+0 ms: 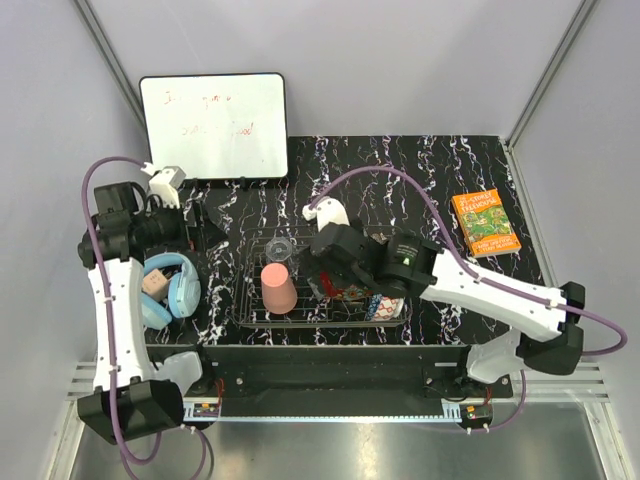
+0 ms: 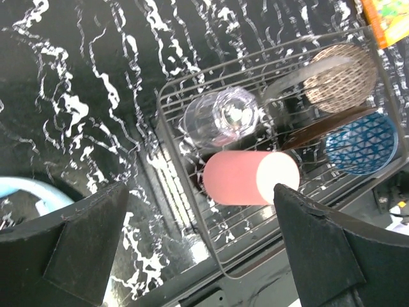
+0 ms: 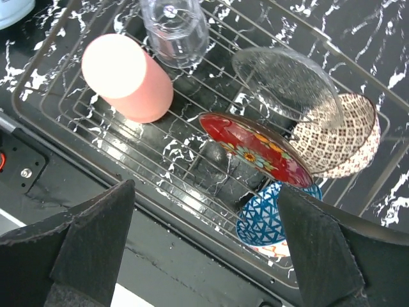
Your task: Load the mixed dishes into the dish rack
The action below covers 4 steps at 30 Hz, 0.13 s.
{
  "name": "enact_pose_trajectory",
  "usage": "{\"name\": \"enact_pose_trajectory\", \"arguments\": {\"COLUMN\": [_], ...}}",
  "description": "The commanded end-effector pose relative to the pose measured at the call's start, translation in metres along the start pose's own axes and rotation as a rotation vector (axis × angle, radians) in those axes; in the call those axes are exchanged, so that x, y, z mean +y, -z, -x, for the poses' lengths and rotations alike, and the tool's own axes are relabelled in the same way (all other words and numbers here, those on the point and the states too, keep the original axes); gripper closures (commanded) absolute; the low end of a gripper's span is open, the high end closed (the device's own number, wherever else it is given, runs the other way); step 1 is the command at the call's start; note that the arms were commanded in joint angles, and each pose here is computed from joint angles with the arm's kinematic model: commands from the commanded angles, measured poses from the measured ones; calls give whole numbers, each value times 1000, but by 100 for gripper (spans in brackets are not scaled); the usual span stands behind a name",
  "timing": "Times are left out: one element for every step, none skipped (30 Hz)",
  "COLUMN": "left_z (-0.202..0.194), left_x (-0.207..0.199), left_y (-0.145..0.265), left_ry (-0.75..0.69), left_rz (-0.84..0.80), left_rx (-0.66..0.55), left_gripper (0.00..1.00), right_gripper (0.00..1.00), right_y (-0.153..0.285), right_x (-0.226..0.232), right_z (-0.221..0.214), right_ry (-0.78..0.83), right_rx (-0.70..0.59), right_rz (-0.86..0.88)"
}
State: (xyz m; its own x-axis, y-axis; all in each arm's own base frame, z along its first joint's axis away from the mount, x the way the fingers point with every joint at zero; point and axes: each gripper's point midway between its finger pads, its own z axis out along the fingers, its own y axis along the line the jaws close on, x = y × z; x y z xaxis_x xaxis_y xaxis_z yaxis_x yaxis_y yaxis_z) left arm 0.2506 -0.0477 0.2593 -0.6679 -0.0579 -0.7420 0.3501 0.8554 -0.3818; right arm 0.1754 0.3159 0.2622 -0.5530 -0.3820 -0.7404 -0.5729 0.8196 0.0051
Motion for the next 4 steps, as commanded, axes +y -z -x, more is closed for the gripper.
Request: {"name": "enact_pose_trajectory", "arguments": {"left_z": [3,1,1,0], "left_x": [5,5,6,7], "left_y": [7,7,7,6], "left_ry": [-75,-76,-77,-76], "left_rz": [57,59,62,65], "left_rx": [-38,-35,-33,-31], "left_gripper": [1,1,1,1], "right_gripper": [0,0,0,0], "right_y": [11,13,15,16], "right_x": [-6,-8,-10,-12], "right_z": [11,11,12,11], "right_ry": [-87,-87,-86,-84], "right_rx": [-82,-88,-93,-96], "right_rz": [-15,-15,-20,-22]}}
